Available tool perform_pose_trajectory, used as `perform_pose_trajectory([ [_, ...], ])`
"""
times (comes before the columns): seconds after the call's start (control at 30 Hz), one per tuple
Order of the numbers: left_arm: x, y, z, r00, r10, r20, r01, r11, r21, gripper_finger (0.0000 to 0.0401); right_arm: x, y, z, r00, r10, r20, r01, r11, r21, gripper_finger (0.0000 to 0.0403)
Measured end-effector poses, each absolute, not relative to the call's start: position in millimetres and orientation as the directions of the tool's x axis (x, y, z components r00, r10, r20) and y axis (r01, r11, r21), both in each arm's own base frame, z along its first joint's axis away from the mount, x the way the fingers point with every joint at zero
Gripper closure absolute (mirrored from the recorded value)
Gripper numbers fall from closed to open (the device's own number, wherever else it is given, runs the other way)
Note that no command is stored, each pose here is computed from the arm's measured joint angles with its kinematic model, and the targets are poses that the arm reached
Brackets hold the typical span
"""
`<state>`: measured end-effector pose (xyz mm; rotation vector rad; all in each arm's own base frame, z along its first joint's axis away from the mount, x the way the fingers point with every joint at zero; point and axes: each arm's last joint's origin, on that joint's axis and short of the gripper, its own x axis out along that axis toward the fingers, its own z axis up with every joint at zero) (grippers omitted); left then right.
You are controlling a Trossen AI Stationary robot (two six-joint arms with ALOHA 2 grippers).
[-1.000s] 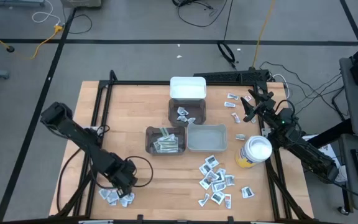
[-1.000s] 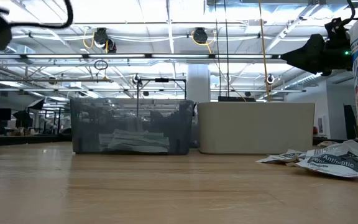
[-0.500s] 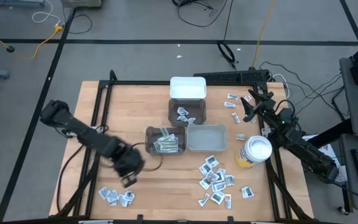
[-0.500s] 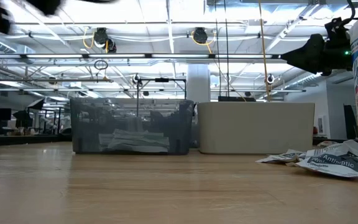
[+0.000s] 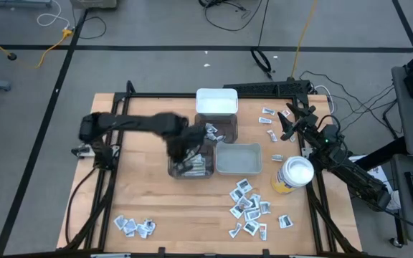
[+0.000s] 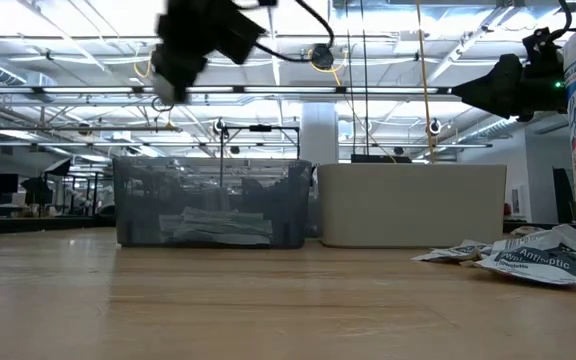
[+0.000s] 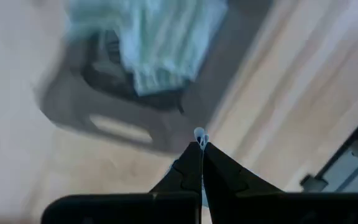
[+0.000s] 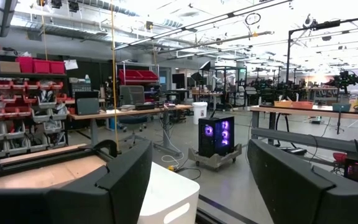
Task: Pick & Place First Aid Supplies
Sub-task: Put the white alcohol pad into the top black bin
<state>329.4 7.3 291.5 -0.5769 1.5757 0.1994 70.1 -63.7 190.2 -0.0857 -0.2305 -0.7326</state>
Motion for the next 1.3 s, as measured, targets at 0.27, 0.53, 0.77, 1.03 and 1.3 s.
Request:
perform_pose_trajectory([
  [0.27, 376.2, 89.5, 290.9, 0.007, -0.204, -0.979, -0.48, 0.858, -0.182, 0.0398, 70.1, -63.7, 190.1, 0.719, -0.653, 0.238, 0.672, 0.741, 0.003, 0.014],
  [0.53, 413.8, 142.4, 278.5, 0.111, -0.179, -0.978, -0.461, 0.862, -0.21, 0.0399, 70.1, -63.7, 190.2, 0.719, -0.653, 0.238, 0.671, 0.741, 0.003, 0.014],
  [0.77, 433.3, 163.5, 235.6, 0.087, -0.167, -0.982, -0.491, 0.851, -0.188, 0.0399, 70.1, -63.7, 190.1, 0.719, -0.653, 0.238, 0.672, 0.741, 0.003, 0.014],
  [1.03, 450.0, 165.8, 191.6, 0.049, -0.176, -0.983, -0.473, 0.863, -0.178, 0.04, 70.1, -63.7, 190.2, 0.719, -0.653, 0.238, 0.671, 0.741, 0.003, 0.014],
  [1.3, 450.9, 167.0, 190.5, 0.054, -0.165, -0.985, -0.475, 0.863, -0.171, 0.0338, 70.1, -63.7, 190.2, 0.719, -0.653, 0.238, 0.672, 0.741, 0.003, 0.014],
])
